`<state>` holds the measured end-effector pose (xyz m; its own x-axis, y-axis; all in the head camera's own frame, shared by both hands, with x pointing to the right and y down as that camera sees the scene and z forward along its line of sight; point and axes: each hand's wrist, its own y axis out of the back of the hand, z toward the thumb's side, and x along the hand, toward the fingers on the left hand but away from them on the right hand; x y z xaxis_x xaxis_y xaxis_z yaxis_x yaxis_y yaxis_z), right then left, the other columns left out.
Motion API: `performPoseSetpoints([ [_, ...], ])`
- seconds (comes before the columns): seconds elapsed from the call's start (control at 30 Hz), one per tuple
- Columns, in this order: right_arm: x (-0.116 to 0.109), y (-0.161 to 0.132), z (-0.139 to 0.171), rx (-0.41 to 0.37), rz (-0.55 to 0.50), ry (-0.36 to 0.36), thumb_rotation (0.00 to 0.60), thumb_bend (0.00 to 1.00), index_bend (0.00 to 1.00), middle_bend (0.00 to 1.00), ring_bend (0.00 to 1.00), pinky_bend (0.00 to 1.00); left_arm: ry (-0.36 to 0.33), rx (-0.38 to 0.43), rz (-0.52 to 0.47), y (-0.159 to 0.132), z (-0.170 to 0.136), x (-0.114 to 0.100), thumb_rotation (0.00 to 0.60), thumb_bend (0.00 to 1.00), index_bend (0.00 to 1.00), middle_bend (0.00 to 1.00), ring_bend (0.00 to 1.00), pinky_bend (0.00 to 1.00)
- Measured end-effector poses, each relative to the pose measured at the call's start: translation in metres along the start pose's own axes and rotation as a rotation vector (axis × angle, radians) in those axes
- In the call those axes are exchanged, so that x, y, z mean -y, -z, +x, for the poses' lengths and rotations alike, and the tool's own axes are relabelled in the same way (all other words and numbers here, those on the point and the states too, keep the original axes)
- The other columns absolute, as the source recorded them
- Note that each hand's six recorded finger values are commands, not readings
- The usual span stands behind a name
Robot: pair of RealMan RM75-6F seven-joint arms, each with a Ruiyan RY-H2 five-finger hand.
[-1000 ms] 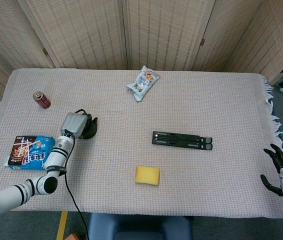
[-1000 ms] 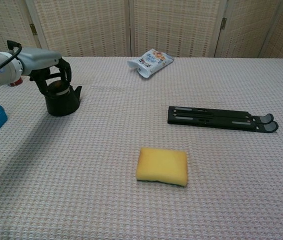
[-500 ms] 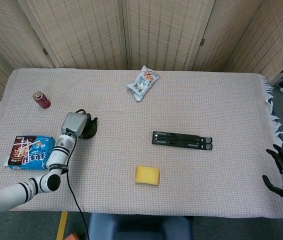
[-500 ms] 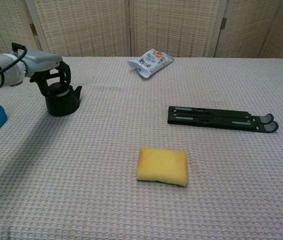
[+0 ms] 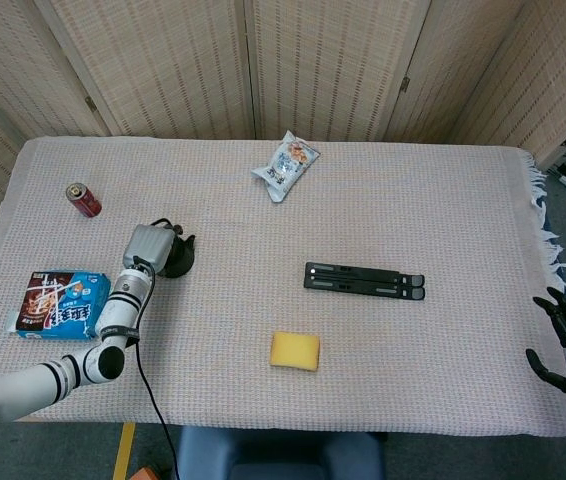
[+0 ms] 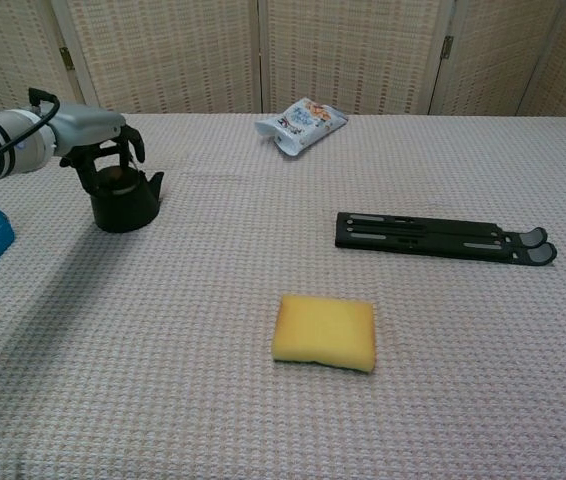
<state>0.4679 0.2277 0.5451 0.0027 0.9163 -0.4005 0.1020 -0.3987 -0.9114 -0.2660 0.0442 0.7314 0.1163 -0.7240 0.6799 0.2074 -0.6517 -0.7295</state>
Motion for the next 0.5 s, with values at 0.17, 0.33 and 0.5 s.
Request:
performPoseSetpoints([
  [0.17, 0.0006, -0.0001, -0.0002, -0.001, 0.000, -0.002, 0.600, 0.34, 0.15, 0.12, 0.21, 0.09, 0.003, -0.002, -0.001, -0.0009, -0.0007, 0.0010, 0.600, 0.27, 0.13, 0.23, 0.76, 0.73],
  [0.33, 0.0001, -0.0001, -0.0001, -0.002, 0.001, 0.000, 0.600, 0.34, 0.16, 0.12, 0.21, 0.09, 0.006, -0.002, -0.001, -0.0010, -0.0020, 0.0011, 0.600, 0.27, 0.10, 0.21, 0.76, 0.73],
  [0.5, -0.0002, -0.0002, -0.0001, -0.002, 0.001, 0.000, 0.600, 0.34, 0.15, 0.12, 0.21, 0.09, 0.001, 0.003, -0.012, -0.0018, -0.0059, -0.0015, 0.600, 0.27, 0.08, 0.20, 0.76, 0.73],
])
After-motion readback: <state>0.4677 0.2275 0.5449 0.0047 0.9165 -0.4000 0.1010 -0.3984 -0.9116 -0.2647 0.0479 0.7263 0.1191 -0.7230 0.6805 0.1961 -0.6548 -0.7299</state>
